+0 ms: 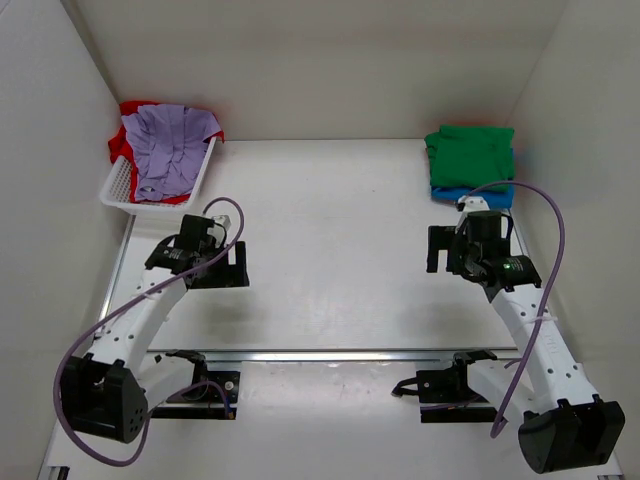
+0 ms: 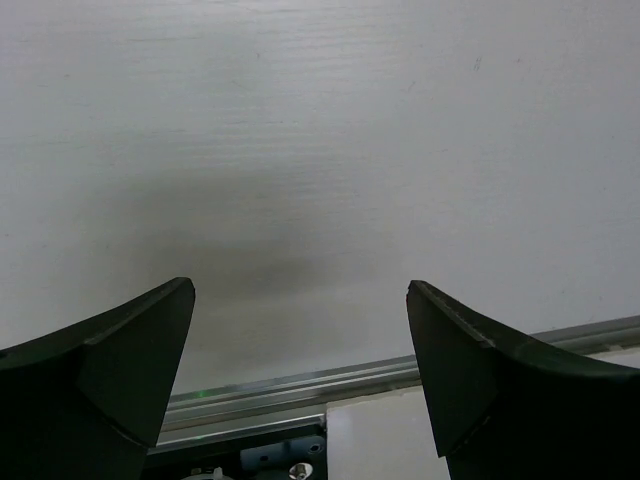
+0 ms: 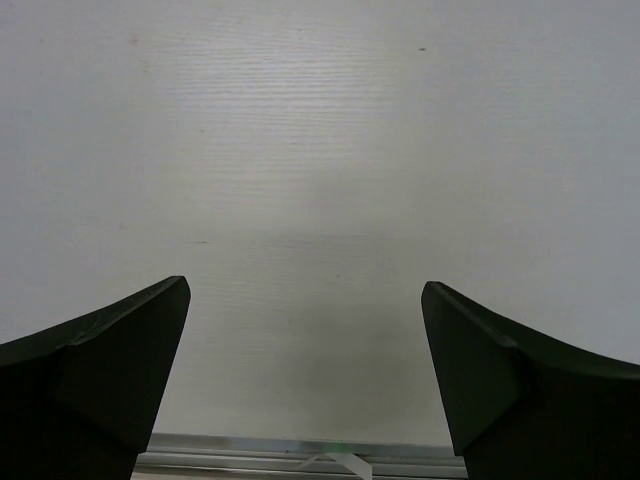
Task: Fold and stack the t-shirts
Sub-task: Grab crumpled tshirt from bin with the left arm
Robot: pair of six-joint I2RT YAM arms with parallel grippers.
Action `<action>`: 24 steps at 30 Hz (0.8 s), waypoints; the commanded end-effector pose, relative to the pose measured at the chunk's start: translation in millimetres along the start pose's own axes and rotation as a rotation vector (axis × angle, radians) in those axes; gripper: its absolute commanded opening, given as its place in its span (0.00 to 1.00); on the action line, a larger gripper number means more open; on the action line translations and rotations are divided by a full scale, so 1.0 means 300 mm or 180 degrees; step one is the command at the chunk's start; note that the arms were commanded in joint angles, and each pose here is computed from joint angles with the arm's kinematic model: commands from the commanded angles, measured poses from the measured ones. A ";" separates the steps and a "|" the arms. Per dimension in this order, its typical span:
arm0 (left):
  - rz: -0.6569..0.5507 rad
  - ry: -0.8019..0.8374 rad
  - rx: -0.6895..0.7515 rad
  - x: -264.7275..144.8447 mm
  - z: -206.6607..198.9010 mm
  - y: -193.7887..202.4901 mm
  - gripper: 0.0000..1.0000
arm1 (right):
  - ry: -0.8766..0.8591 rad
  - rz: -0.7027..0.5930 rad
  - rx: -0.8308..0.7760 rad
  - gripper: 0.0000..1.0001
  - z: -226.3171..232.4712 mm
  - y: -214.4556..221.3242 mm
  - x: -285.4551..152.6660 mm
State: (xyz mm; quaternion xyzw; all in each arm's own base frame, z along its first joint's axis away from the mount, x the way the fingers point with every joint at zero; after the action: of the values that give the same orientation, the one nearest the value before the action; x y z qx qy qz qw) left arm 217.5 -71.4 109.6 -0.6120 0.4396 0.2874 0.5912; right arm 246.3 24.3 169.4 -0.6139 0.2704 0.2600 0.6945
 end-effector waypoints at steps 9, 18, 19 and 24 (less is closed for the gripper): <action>-0.0572 0.0532 -0.0188 -0.045 -0.085 0.001 0.90 | -0.0481 -0.0103 0.0083 0.99 0.098 -0.038 -0.037; -0.1527 -0.0706 -0.0243 -0.260 0.199 -0.841 0.42 | -0.0847 -0.0144 0.0140 0.98 0.188 -0.110 -0.034; -0.1633 -0.0852 -0.0233 -0.255 0.244 -0.955 0.64 | -0.0915 -0.0175 0.0222 0.99 0.204 -0.119 -0.029; -0.1928 -0.1436 -0.0788 -0.154 0.630 -1.269 0.79 | -0.1124 -0.0128 0.0343 0.99 0.273 -0.095 0.045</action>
State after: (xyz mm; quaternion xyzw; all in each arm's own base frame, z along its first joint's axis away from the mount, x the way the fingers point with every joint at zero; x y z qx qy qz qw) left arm 545.4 25.6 343.8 -0.7134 0.1024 0.1890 0.6670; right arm 265.5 85.4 183.4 -0.5432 0.1793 0.3329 0.7496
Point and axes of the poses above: each gripper's point midway between its finger pads, its own x axis out along the fingers, its own z axis along the line the jaws close on, y = z × x, the point moved 1 cm from there along -x, back along the fingers, and after that the axes turned 7 degrees about x, right-handed, at the moved point
